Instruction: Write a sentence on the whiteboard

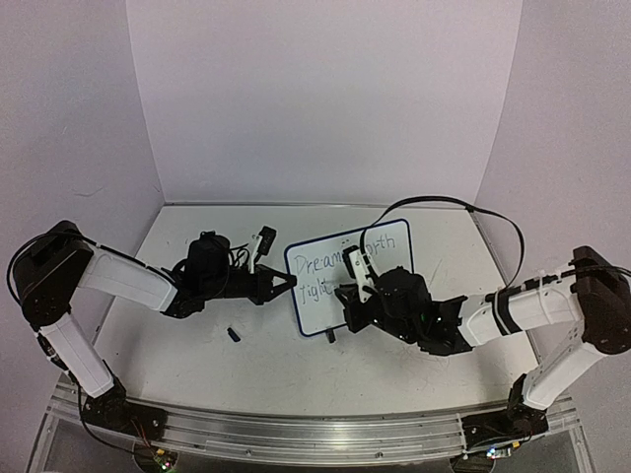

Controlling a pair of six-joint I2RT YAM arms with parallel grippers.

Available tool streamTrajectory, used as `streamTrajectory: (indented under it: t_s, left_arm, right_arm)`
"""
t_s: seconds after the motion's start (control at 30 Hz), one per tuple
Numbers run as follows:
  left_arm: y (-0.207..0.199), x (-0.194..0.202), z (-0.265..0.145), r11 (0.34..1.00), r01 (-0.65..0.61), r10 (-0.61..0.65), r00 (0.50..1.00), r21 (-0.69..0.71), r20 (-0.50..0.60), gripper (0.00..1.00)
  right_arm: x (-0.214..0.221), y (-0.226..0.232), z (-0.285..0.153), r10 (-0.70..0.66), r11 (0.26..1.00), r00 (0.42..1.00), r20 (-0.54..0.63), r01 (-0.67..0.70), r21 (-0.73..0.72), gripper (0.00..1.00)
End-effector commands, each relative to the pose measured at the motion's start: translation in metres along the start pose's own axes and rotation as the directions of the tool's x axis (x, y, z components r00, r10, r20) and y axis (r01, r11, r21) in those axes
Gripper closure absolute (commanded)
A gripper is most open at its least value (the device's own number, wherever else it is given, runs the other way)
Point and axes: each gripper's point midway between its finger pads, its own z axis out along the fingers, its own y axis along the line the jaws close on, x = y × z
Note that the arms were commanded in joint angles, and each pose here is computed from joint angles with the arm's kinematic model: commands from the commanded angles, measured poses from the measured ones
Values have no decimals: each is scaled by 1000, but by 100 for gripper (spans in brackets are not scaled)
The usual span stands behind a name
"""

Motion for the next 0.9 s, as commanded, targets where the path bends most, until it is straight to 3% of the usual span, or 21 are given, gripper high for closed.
streamTrajectory:
  t_s: [0.0,0.33,0.57,0.87]
  left_arm:
    - [1,-11,-7,999,-42,43,999,-30,32,100]
    - [0,-11,-8,999,-43,44,998,-30,34,100]
    - [1,-11,-7,999,-40,41,999,-31,31,100]
    - [0,-12,-8,999,-40,41,999,-31,35,100]
  right_arm:
    - [-17,-5,4,8,999,999,39,-10,46,100]
    - [-14,-26,-8,18,989,999,32,-22,144,100]
    - [-26,-16,-22,43,998,996,78,-46,41,100]
    - [-26,-16,-6,33,998,997,72,-37,54,100]
